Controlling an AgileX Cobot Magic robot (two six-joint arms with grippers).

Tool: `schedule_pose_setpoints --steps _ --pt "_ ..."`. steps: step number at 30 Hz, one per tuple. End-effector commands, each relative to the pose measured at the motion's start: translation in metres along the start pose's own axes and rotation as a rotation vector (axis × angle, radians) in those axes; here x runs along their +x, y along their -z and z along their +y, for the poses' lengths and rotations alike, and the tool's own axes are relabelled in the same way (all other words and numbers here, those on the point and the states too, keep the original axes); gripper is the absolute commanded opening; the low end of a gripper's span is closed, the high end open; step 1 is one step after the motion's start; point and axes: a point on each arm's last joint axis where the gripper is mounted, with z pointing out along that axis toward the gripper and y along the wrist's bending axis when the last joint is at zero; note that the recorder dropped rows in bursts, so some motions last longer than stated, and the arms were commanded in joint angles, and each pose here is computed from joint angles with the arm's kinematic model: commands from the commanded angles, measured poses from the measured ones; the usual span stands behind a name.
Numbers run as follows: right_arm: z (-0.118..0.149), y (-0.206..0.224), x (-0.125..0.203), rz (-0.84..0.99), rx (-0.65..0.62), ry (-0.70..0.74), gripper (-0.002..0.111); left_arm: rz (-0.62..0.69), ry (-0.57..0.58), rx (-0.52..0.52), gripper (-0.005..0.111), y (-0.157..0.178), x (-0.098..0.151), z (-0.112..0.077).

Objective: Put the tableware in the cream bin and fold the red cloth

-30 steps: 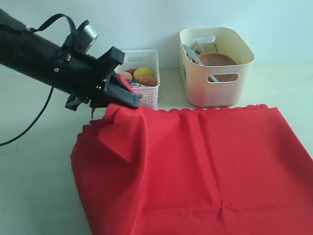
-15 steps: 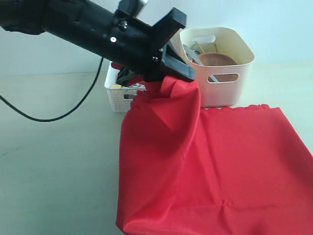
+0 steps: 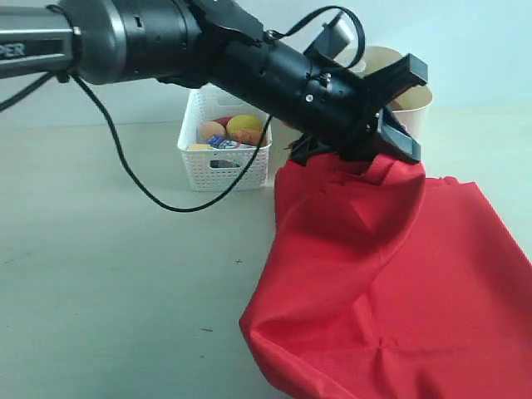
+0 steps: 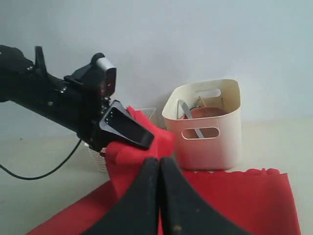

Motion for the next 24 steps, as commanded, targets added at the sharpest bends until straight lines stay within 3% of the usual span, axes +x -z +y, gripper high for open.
schedule_pose_setpoints --steps 1,12,19,24 --pt "0.0 0.0 0.001 0.0 -0.002 -0.003 0.0 0.005 -0.002 0.02 0.0 -0.028 -0.001 -0.001" --pt "0.0 0.0 0.002 0.006 -0.002 -0.002 0.0 0.039 -0.042 0.032 0.0 -0.087 0.001 0.012" --pt "0.0 0.0 0.002 0.006 -0.002 -0.002 0.0 0.024 -0.115 0.042 0.0 -0.109 0.003 0.002" --pt "0.0 0.0 0.002 0.006 -0.002 0.002 0.0 0.015 -0.155 0.007 0.006 -0.129 0.008 0.009"
